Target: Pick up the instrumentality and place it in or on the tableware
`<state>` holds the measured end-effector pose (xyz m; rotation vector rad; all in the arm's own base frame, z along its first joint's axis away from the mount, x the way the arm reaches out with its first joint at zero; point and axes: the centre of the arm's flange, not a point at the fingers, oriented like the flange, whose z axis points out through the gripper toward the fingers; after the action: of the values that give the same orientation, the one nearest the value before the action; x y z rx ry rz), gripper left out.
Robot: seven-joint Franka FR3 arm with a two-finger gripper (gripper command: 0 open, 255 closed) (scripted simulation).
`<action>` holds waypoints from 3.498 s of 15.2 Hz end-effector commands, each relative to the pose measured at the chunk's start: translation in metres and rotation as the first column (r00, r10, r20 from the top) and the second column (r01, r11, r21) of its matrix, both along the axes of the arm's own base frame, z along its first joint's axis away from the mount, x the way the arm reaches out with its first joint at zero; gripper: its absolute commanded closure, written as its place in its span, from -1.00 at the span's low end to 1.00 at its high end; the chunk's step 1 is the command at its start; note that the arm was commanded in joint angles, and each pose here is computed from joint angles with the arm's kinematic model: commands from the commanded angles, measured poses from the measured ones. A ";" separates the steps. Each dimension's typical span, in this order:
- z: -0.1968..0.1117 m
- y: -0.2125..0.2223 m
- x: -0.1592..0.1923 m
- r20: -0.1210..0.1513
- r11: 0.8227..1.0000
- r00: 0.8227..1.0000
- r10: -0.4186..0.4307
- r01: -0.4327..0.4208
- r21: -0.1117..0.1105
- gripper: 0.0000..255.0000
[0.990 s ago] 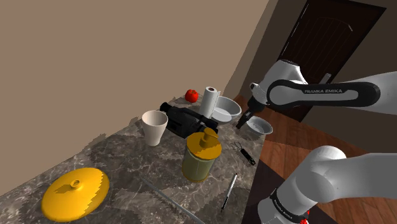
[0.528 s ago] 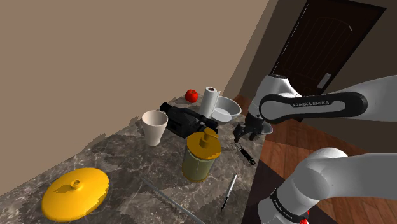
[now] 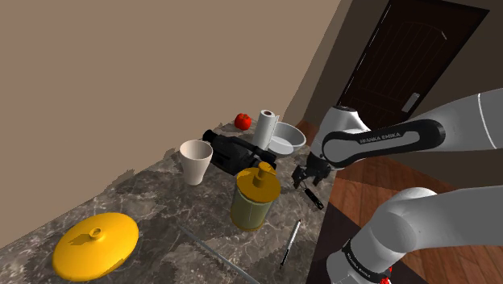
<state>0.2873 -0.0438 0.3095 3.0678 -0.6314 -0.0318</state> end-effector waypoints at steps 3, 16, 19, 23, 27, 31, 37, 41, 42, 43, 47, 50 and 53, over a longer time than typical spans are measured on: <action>-0.002 0.000 0.000 0.000 1.000 1.000 0.000 0.000 0.000 -1.00; -0.002 0.000 0.000 0.000 1.000 1.000 0.000 0.000 0.000 1.00; 0.014 0.000 0.000 0.000 1.000 1.000 0.000 0.000 0.000 1.00; 0.035 0.000 0.000 0.000 1.000 1.000 0.000 0.000 0.000 1.00; 0.056 0.000 0.000 0.000 1.000 1.000 0.000 0.000 0.000 1.00; 0.077 0.000 0.000 0.000 1.000 1.000 0.000 0.000 0.000 1.00; 0.109 0.000 0.000 0.000 1.000 1.000 0.000 0.000 0.000 1.00; 0.119 -0.026 0.007 0.000 1.000 1.000 0.000 0.000 0.000 1.00; 0.118 -0.016 0.006 0.001 1.000 1.000 -0.001 0.001 0.000 1.00; 0.118 -0.016 0.006 0.001 1.000 1.000 -0.001 0.001 0.000 -1.00; 0.079 -0.005 0.041 -0.004 0.976 0.977 0.212 -0.212 -0.054 -1.00; 0.050 0.006 0.065 -0.015 0.926 0.930 0.366 -0.366 -0.093 -1.00; 0.032 0.011 0.075 -0.021 0.898 0.904 0.428 -0.427 -0.108 -1.00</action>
<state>0.3595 -0.0347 0.3491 3.0241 0.0257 0.0082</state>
